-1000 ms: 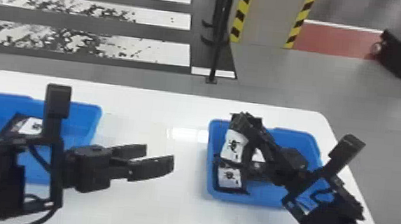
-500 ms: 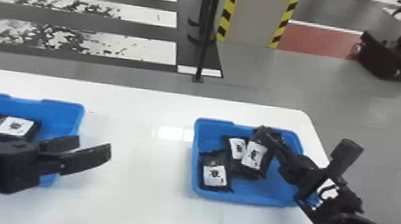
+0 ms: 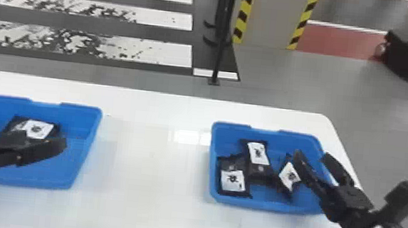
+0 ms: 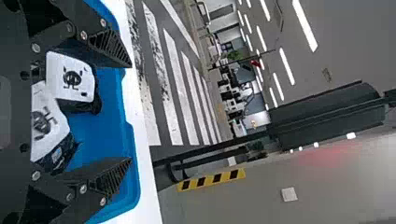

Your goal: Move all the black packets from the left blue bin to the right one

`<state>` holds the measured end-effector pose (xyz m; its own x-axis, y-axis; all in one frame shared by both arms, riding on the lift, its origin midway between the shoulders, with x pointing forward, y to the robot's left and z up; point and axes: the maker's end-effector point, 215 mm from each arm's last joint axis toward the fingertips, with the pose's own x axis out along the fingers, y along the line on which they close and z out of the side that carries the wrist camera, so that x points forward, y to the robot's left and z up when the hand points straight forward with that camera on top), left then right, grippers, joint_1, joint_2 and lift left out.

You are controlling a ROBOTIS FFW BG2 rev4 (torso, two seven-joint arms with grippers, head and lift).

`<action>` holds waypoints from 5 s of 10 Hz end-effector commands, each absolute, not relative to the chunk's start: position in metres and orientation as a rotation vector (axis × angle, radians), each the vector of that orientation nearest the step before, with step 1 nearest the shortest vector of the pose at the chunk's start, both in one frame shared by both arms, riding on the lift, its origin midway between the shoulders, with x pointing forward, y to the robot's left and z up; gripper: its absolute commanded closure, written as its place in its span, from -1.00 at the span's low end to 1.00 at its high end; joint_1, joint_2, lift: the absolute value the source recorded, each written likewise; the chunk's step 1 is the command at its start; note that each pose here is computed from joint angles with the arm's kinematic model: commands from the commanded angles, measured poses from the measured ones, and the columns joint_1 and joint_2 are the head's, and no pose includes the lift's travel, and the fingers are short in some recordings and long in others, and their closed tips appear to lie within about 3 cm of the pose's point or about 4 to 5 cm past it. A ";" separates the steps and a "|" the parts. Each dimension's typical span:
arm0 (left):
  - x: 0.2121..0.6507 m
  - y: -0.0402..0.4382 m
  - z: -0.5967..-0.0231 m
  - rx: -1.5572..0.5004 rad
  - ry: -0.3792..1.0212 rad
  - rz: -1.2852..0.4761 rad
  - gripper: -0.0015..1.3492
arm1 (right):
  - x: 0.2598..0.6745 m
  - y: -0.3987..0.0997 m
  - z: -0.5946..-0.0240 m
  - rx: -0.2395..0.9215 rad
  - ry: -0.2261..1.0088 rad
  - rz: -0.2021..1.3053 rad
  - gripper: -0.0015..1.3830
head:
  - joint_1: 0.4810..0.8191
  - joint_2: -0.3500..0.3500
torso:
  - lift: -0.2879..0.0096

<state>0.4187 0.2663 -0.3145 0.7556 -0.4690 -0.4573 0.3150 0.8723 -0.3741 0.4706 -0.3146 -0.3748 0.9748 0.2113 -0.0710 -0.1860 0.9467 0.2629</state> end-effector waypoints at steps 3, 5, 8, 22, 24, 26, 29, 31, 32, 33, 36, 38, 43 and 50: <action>0.428 0.341 -0.309 -0.229 0.581 -0.243 -0.76 | 0.394 -0.289 -0.324 0.172 0.032 0.197 -0.82 | 0.27 0.01 | -0.07; 0.446 0.384 -0.317 -0.238 0.600 -0.139 -0.75 | 0.362 -0.285 -0.323 0.164 0.066 0.167 -0.82 | 0.27 0.21 | -0.07; 0.486 0.419 -0.332 -0.262 0.663 -0.073 -0.75 | 0.342 -0.278 -0.337 0.205 0.113 0.167 -0.82 | 0.27 0.48 | -0.07; 0.555 0.421 -0.449 -0.361 1.051 0.029 -0.65 | 0.353 -0.260 -0.368 0.295 0.160 0.204 -0.81 | 0.27 0.58 | -0.07; 0.556 0.426 -0.457 -0.355 1.068 0.053 -0.31 | 0.353 -0.258 -0.373 0.314 0.168 0.205 -0.81 | 0.27 0.57 | -0.07; 0.554 0.429 -0.462 -0.324 1.111 0.084 0.11 | 0.354 -0.258 -0.376 0.320 0.171 0.204 -0.81 | 0.27 0.59 | -0.07; 0.553 0.443 -0.469 -0.263 1.132 0.109 0.21 | 0.355 -0.257 -0.380 0.344 0.175 0.208 -0.81 | 0.27 0.62 | -0.07; 0.557 0.460 -0.465 -0.214 1.106 0.131 0.69 | 0.353 -0.257 -0.379 0.349 0.176 0.209 -0.81 | 0.27 0.65 | -0.07; 0.557 0.458 -0.471 -0.234 1.084 0.111 0.80 | 0.353 -0.256 -0.378 0.347 0.174 0.213 -0.81 | 0.27 0.68 | -0.07; 0.569 0.450 -0.463 -0.232 1.020 0.060 0.79 | 0.351 -0.256 -0.374 0.348 0.172 0.216 -0.81 | 0.27 0.69 | -0.07; 0.556 0.401 -0.400 -0.240 0.760 -0.097 0.79 | 0.353 -0.251 -0.358 0.341 0.143 0.235 -0.81 | 0.27 0.59 | -0.07; 0.540 0.363 -0.348 -0.226 0.591 -0.189 0.79 | 0.357 -0.237 -0.342 0.344 0.121 0.279 -0.82 | 0.27 0.52 | -0.07; 0.512 0.205 -0.302 -0.303 0.401 -0.550 0.79 | 0.382 -0.161 -0.319 0.369 0.071 0.531 -0.81 | 0.27 0.31 | -0.07; 0.469 0.037 -0.270 -0.423 0.355 -0.916 0.79 | 0.392 -0.086 -0.302 0.411 0.077 0.713 -0.83 | 0.27 -0.09 | -0.07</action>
